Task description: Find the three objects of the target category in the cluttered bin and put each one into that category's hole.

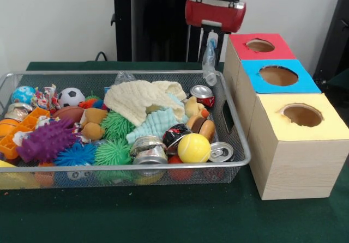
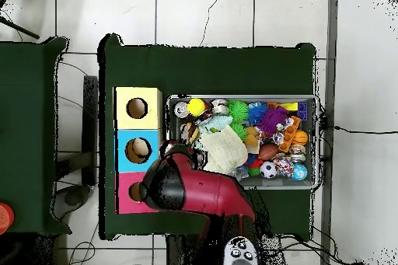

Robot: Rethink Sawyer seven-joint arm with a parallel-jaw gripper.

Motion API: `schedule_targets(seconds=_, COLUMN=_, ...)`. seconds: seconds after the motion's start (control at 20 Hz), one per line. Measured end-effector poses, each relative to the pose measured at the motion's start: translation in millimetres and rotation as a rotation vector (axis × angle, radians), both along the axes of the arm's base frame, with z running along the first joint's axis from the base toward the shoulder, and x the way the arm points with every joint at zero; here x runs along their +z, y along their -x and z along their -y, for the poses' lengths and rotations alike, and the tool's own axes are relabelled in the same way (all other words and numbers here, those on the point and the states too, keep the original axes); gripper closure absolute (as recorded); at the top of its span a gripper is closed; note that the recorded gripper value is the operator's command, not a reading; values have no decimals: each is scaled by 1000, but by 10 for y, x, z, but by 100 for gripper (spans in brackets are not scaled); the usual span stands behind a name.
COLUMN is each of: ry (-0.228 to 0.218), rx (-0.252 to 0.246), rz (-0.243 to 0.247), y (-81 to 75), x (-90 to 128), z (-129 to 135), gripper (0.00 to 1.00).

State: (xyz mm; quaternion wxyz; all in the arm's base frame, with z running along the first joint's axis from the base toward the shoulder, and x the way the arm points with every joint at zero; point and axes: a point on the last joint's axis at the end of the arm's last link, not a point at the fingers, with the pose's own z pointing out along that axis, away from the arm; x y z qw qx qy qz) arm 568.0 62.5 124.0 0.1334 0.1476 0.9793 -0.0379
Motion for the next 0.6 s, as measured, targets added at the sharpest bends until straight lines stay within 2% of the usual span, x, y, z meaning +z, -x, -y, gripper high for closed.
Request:
schedule_targets(seconds=0.2, ry=-15, rx=34, rz=9, y=23, x=62, z=15, gripper=100)
schedule_targets(seconds=0.4, ry=-22, rx=100, rz=36, y=-5, x=168, z=-197, gripper=100)
schedule_targets(seconds=0.5, ry=-24, rx=110, rz=40, y=-13, x=189, z=-246, gripper=100)
schedule_targets(seconds=0.6, ry=-27, rx=141, rz=45, y=-9, x=252, z=-422, gripper=100)
